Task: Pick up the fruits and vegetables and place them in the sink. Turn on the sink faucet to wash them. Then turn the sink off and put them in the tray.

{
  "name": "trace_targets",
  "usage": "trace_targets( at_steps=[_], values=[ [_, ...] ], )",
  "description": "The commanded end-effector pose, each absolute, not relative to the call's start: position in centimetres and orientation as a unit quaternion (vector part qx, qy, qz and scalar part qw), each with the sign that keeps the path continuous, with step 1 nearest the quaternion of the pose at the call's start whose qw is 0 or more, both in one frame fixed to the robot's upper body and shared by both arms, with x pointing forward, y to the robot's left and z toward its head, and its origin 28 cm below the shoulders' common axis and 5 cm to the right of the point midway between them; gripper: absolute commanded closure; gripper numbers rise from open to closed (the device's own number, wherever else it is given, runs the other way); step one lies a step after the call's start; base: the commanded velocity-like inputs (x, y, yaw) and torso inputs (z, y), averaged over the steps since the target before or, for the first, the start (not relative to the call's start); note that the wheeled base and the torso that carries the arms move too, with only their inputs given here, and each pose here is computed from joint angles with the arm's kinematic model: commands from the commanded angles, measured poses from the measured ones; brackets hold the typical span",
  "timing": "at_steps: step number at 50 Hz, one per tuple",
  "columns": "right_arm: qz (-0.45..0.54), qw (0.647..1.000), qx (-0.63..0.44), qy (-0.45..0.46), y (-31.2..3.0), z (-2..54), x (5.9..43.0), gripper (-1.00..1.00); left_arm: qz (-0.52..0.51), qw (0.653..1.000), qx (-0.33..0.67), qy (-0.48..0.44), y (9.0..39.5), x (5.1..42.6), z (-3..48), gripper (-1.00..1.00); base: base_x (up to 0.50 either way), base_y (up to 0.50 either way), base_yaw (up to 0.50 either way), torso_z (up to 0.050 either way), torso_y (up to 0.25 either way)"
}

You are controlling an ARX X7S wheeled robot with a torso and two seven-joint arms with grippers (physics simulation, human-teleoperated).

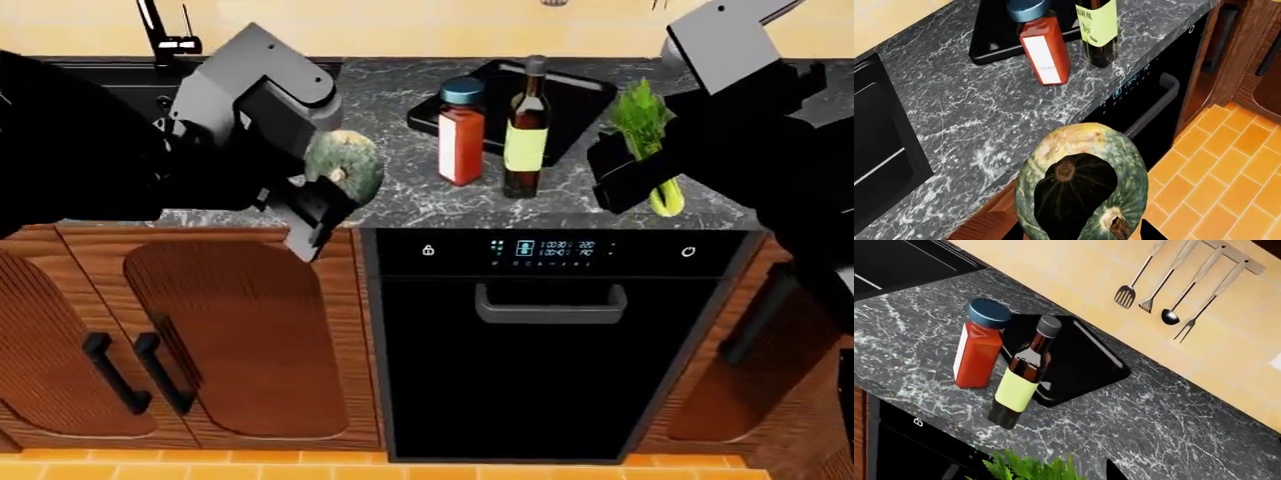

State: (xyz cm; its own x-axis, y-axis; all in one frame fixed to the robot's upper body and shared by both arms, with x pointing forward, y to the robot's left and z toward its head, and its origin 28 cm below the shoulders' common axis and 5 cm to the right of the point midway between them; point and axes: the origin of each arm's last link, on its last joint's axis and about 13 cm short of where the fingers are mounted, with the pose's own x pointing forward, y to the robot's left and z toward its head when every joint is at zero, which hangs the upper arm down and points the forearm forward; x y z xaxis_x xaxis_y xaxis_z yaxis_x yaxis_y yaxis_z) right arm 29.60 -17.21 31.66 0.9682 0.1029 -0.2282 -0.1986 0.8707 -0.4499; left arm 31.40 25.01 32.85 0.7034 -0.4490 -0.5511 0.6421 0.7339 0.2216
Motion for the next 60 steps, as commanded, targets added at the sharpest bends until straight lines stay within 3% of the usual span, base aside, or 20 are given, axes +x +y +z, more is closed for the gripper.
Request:
trace_targets(
  at_steps=[1,17,60],
  values=[
    [0.058,0.965,-0.246,0.073,-17.2,32.5,29.6,1.0,-0.256,0.925,0.181,0.215,25.9,30.6,34.5,1.0,0.35,-0.33,0.0,0.0,0.0],
    [0.048,0.966,-0.248,0.052,-17.3,32.8,30.4,1.0,-0.217,0.944,0.156,0.196,27.0,29.8,35.3,1.0,0.48,-0.03,0.0,0.0,0.001],
    [0.036,0.968,-0.243,0.06,-17.4,32.5,30.3,1.0,-0.242,0.93,0.191,0.201,25.5,30.6,35.2,1.0,0.48,-0.1,0.0,0.0,0.002]
  ],
)
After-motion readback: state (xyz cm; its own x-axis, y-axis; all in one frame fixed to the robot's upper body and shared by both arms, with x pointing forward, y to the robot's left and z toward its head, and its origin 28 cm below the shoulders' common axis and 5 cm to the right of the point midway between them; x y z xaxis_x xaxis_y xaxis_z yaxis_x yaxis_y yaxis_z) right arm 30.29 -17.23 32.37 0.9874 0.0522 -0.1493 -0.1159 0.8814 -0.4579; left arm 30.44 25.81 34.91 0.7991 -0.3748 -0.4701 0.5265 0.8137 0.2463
